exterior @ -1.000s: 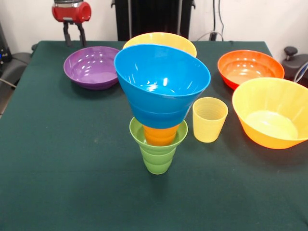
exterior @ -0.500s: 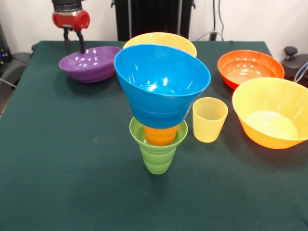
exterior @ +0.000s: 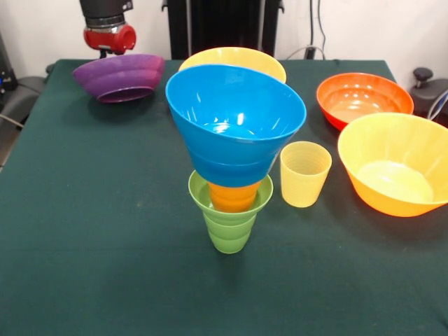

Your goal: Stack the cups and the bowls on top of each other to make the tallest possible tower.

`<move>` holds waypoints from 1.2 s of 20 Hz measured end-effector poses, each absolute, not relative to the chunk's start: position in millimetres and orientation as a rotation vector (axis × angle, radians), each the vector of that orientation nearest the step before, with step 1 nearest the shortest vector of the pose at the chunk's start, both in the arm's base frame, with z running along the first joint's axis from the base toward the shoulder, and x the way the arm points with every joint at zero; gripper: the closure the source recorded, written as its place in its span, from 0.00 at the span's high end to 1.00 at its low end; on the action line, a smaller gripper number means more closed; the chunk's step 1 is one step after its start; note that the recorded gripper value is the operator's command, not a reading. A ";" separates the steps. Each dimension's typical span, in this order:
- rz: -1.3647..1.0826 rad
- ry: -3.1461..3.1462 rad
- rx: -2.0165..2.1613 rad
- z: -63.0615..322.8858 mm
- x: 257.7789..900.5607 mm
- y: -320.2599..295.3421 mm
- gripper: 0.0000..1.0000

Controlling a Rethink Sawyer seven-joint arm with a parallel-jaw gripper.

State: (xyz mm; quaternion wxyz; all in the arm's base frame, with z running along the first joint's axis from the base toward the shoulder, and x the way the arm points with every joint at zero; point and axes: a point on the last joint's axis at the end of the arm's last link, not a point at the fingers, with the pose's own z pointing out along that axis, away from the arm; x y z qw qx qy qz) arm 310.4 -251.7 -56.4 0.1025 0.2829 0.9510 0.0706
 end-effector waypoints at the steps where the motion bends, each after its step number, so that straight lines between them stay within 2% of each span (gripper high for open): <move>1: 0.207 2.803 0.836 -56.6 309.9 -251.9 1.00; 24: 0.201 2.775 0.845 -56.4 308.5 -255.5 1.00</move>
